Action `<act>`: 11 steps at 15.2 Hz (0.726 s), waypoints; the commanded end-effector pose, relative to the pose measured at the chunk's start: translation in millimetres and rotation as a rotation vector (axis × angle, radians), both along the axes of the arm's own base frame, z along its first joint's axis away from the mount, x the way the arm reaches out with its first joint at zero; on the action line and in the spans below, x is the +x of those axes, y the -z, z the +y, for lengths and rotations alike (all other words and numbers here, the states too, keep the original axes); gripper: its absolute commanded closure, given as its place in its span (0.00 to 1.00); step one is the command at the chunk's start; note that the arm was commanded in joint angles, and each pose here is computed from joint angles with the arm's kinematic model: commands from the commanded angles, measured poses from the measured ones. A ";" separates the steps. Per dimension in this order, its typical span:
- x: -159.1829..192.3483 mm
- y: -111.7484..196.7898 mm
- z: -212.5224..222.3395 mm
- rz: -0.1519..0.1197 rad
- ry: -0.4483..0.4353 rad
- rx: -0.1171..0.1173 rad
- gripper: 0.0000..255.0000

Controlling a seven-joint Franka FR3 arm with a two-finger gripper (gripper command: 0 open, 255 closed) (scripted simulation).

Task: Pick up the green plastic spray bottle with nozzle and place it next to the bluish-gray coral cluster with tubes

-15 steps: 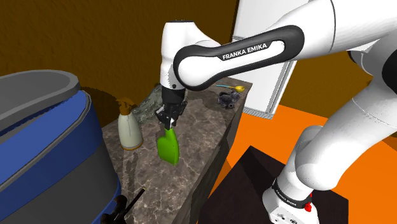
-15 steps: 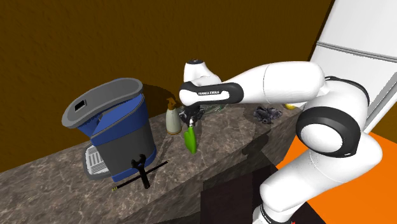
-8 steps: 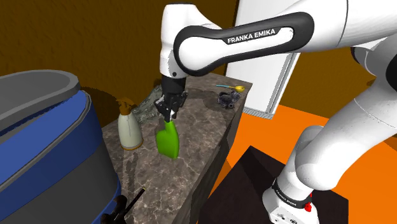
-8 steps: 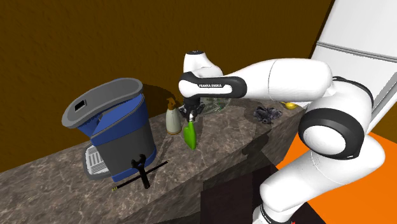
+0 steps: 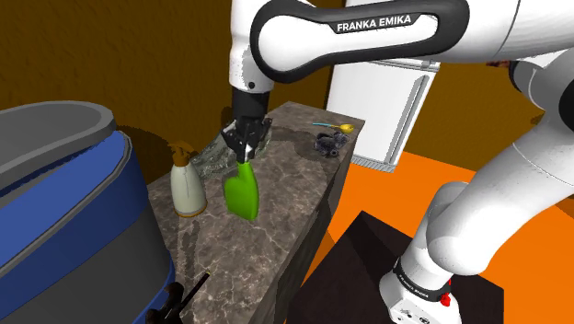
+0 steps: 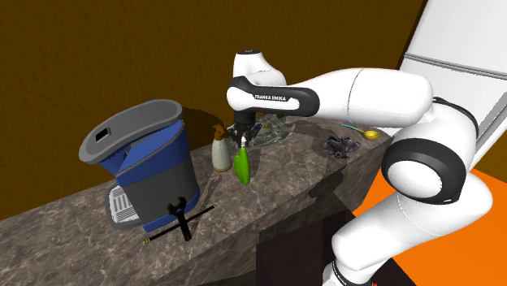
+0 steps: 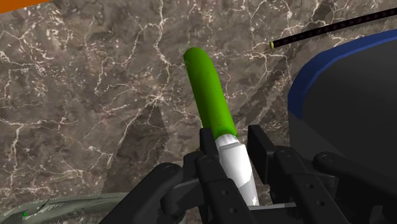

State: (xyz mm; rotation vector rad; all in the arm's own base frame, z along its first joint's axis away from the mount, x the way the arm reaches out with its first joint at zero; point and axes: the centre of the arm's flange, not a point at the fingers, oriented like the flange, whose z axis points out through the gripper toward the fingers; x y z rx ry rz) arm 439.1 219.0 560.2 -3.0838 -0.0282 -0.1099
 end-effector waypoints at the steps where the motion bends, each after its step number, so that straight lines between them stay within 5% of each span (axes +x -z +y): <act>1: 0.5 -11.3 -1.7 0.000 0.000 0.000 1.00; 11: 0.5 -64.2 -1.7 0.000 0.000 0.000 1.00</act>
